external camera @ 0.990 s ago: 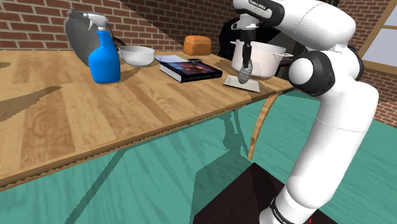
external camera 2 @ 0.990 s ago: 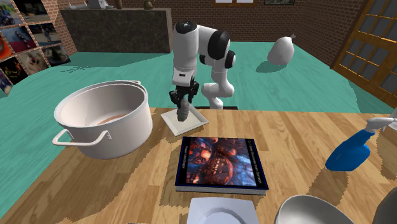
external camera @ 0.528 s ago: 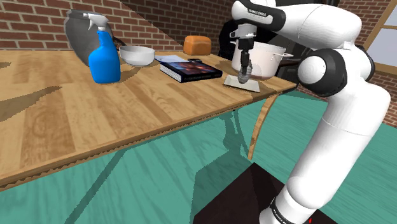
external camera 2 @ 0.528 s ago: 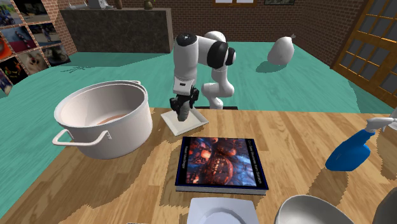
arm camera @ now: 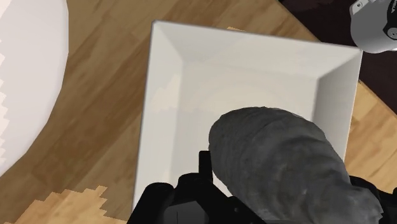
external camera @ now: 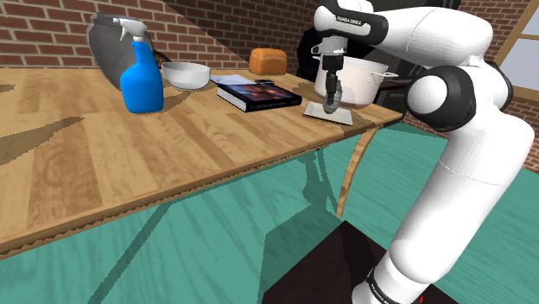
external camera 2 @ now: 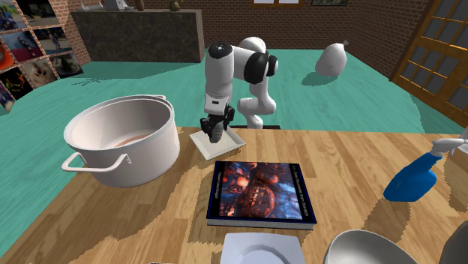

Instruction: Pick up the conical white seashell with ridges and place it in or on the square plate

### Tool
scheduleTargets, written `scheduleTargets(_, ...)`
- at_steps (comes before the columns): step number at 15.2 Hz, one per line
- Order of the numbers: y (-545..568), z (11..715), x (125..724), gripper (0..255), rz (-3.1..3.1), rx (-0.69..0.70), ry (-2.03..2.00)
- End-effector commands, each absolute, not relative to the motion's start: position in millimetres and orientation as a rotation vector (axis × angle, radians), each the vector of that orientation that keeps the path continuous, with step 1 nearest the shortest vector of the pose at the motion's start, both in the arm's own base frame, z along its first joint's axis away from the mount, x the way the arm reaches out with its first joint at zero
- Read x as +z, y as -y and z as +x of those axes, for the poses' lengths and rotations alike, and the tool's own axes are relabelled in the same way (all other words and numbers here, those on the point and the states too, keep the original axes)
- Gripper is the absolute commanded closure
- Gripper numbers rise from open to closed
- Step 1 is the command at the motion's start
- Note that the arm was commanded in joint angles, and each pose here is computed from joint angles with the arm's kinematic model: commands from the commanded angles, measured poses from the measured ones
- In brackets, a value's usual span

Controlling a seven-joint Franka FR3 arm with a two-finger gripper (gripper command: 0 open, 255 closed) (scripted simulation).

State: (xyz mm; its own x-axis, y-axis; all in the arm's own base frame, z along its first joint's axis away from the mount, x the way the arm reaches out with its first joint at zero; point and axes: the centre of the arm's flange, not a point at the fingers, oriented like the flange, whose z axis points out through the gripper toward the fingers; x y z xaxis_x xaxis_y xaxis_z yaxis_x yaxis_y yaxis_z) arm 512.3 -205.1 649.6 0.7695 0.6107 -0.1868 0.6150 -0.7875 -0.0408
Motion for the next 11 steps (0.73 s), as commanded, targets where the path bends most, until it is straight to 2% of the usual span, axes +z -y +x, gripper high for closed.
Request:
scheduleTargets(1, 206.2, 513.4, 642.0, 255, 2.944, -0.325, -1.015)
scheduleTargets(2, 207.2, 512.6, 642.8, 0, 2.944, -0.325, -1.015)
scheduleTargets(7, 206.2, 513.4, 641.9, 0, 2.944, -0.325, -1.015)
scheduleTargets(11, 202.3, 523.0, 690.8, 0, 2.944, -0.325, -1.015)
